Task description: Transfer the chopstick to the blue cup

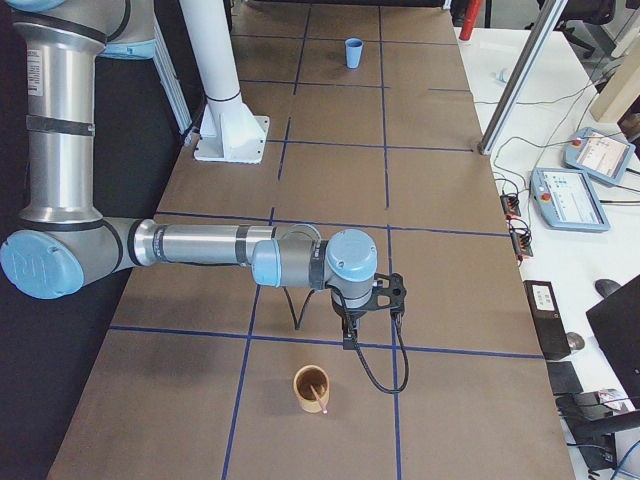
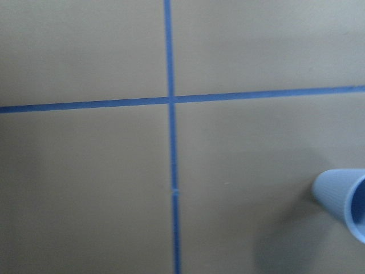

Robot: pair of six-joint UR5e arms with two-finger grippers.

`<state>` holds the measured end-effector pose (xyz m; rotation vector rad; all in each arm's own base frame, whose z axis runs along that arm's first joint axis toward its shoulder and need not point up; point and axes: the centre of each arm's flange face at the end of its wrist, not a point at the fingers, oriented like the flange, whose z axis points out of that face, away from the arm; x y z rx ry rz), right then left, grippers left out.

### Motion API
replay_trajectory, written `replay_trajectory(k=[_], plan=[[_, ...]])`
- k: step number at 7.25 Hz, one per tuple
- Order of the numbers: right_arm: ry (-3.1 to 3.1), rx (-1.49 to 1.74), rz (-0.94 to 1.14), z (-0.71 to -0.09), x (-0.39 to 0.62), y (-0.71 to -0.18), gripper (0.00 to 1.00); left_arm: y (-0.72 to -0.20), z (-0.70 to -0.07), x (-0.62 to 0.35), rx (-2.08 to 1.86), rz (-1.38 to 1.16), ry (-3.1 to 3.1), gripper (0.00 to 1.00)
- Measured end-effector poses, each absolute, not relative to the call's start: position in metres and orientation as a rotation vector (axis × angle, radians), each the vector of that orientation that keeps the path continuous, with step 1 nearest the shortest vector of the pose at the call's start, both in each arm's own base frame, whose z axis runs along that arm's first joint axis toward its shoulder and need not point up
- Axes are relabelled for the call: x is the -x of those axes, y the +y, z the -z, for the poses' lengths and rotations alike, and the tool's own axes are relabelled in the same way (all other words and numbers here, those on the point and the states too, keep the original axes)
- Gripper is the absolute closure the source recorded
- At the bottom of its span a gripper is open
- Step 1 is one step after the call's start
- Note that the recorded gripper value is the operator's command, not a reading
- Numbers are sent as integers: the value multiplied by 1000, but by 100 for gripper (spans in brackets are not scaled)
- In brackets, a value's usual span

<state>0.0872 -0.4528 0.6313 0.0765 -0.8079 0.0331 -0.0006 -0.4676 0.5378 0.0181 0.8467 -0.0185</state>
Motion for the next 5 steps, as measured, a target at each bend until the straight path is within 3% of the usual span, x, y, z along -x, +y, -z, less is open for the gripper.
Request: replay_trajectory(k=[3, 5], plan=[[-808, -82, -31, -630, -86, -454, 0, -471, -530, -67, 2, 75, 913, 0], [-807, -81, -24, -630, -83, -454, 0, -474, -561, -94, 0, 93, 940, 0]])
